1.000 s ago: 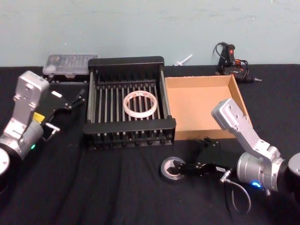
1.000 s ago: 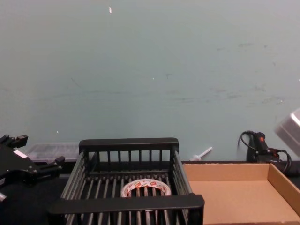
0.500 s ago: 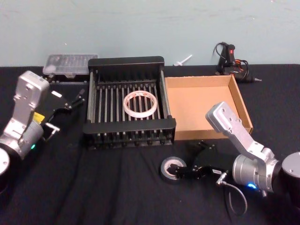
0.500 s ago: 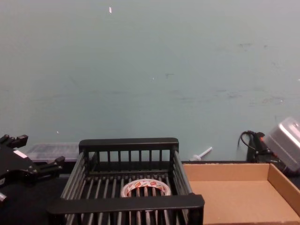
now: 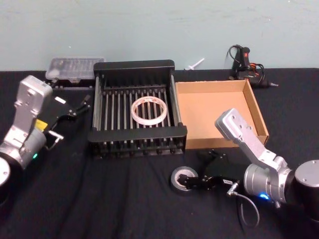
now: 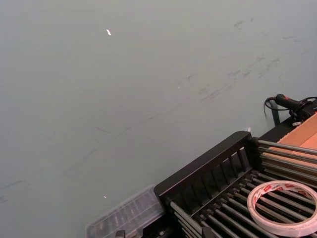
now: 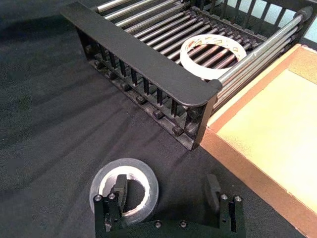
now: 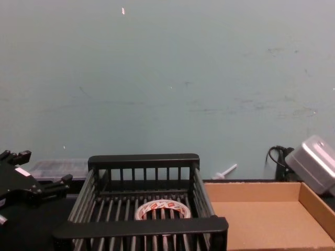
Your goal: Pick up the white tape and place it into the black box , Pick up the silver tape and place it into the brown box.
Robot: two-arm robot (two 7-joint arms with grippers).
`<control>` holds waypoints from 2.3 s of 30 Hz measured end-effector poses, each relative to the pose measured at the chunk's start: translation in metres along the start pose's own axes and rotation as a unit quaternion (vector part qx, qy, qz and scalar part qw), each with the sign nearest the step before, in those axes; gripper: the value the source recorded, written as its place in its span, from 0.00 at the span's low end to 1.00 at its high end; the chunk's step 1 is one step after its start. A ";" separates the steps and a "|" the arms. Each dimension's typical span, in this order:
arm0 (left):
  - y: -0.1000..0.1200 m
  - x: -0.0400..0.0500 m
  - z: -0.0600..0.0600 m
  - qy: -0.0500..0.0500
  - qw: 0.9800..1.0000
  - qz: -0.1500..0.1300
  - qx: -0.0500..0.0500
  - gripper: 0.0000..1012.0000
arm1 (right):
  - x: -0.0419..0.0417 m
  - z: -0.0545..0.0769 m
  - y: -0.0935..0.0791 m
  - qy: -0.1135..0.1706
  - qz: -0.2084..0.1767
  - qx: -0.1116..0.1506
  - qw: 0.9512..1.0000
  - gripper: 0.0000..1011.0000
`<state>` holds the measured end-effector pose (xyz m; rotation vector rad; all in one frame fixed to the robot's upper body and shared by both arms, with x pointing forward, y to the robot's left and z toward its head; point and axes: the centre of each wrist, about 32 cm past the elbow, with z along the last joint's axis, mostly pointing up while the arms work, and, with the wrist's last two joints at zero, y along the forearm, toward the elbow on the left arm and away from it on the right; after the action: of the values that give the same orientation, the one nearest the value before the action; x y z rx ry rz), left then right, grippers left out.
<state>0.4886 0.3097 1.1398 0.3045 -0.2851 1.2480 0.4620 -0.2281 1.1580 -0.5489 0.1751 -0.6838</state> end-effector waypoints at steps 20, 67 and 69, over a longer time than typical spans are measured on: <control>0.000 0.0000 0.000 0.000 1.000 0.000 0.000 0.99 | -0.0001 0.000 0.000 -0.001 -0.001 0.000 1.000 0.94; 0.000 0.0000 0.000 0.000 1.000 0.000 0.000 0.99 | 0.0000 0.000 0.000 0.000 -0.001 0.001 1.000 0.16; 0.000 0.0000 0.000 0.000 1.000 0.000 0.000 0.99 | 0.0003 0.000 -0.001 0.001 0.000 0.003 1.000 0.16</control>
<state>0.4886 0.3097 1.1398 0.3045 -0.2851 1.2479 0.4618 -0.2288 1.1582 -0.5437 0.1745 -0.6850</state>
